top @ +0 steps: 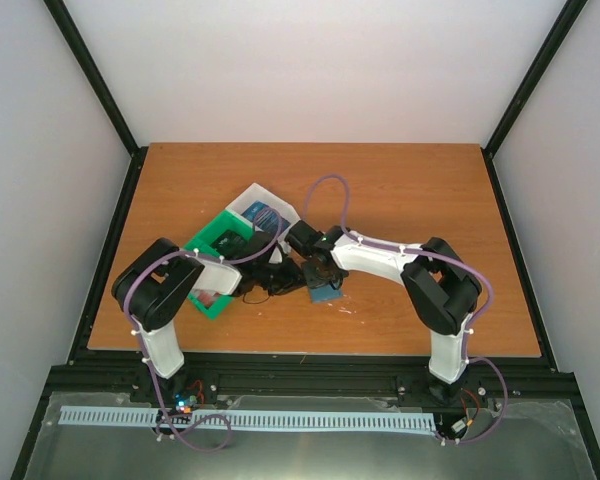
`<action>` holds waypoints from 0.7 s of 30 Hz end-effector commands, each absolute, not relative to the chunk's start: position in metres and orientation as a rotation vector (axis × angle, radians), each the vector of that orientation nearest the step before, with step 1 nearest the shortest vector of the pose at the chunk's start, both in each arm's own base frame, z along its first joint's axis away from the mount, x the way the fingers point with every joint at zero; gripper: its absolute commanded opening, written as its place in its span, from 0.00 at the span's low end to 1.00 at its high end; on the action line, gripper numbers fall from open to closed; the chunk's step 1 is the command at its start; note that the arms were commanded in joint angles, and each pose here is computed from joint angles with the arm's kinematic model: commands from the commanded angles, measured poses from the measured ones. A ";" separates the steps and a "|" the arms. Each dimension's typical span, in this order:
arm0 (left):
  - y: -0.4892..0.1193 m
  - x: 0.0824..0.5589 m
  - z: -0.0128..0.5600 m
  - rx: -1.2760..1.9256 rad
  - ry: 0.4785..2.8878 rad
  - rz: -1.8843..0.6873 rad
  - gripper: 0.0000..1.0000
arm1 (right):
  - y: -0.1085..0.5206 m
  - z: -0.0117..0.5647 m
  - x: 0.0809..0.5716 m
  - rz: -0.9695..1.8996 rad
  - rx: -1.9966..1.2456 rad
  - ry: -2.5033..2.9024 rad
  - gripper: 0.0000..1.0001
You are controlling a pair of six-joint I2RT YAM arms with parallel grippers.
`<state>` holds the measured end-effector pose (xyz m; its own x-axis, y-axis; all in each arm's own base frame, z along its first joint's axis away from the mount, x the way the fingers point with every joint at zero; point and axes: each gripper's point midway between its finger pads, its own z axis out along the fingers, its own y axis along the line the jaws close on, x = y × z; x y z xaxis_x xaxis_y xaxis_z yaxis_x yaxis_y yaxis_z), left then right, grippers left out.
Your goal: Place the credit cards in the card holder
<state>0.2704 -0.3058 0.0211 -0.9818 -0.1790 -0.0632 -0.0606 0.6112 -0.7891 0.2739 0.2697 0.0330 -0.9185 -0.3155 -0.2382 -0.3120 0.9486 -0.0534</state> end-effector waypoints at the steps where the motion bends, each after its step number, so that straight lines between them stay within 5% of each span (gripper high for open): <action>1: -0.299 0.247 -0.003 -0.273 2.817 -1.308 0.17 | 0.281 -0.023 0.239 0.010 -0.485 3.017 0.03; 21: -0.295 0.242 -0.003 -0.340 2.800 -1.427 0.17 | 0.277 -0.066 0.216 -0.135 -0.470 3.128 0.03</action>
<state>0.2656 -0.3040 0.0213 -0.9829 -0.1793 -0.0415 -0.0652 0.5504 -0.8324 0.2732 0.2706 0.0222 -0.9322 -0.2922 -0.2138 -0.2661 0.9533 -0.1429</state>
